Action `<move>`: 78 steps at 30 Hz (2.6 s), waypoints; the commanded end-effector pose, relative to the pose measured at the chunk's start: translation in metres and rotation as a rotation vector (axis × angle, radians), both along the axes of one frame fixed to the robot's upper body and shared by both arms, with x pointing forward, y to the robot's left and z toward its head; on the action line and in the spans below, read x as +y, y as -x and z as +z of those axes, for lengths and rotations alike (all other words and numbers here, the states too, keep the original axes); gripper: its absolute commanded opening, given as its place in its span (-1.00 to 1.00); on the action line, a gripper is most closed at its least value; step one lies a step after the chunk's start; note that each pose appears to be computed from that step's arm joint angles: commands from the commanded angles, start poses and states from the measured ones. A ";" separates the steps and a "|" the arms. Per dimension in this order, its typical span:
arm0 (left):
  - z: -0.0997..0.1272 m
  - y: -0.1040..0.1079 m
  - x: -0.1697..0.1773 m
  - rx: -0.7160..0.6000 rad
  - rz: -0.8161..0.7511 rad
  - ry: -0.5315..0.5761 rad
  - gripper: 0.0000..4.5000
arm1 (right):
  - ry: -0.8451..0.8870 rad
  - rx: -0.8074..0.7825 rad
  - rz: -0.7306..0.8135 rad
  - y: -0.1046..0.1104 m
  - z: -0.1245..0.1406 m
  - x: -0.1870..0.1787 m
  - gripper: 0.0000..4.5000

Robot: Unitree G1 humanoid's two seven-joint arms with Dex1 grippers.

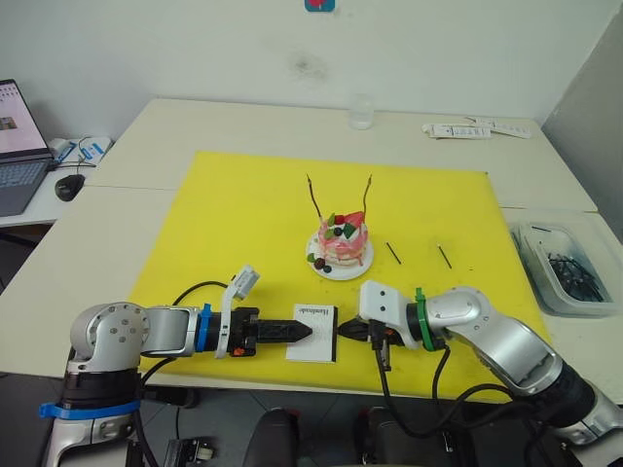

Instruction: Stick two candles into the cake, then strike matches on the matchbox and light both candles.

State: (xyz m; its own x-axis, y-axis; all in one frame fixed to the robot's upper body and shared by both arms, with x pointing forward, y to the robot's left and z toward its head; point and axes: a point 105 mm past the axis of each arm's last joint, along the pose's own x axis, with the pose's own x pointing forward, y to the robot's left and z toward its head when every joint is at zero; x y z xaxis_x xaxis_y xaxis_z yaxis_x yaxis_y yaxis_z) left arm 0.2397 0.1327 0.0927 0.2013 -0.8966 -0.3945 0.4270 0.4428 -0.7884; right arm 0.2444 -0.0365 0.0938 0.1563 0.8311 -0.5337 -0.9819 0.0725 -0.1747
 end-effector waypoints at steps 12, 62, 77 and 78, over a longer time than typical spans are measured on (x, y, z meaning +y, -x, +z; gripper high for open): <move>-0.009 0.004 -0.010 0.027 -0.018 -0.002 0.48 | -0.044 -0.033 0.040 -0.007 0.011 0.011 -0.99; -0.033 0.006 -0.008 0.000 0.011 -0.141 -0.42 | -0.041 0.056 0.038 -0.001 0.002 0.018 -1.00; -0.035 0.003 -0.003 -0.012 0.014 -0.163 -0.99 | -0.025 0.044 0.001 -0.005 -0.003 0.012 -1.00; -0.036 0.003 -0.003 -0.011 0.015 -0.170 -0.99 | -0.021 0.042 0.001 -0.005 -0.004 0.012 -1.00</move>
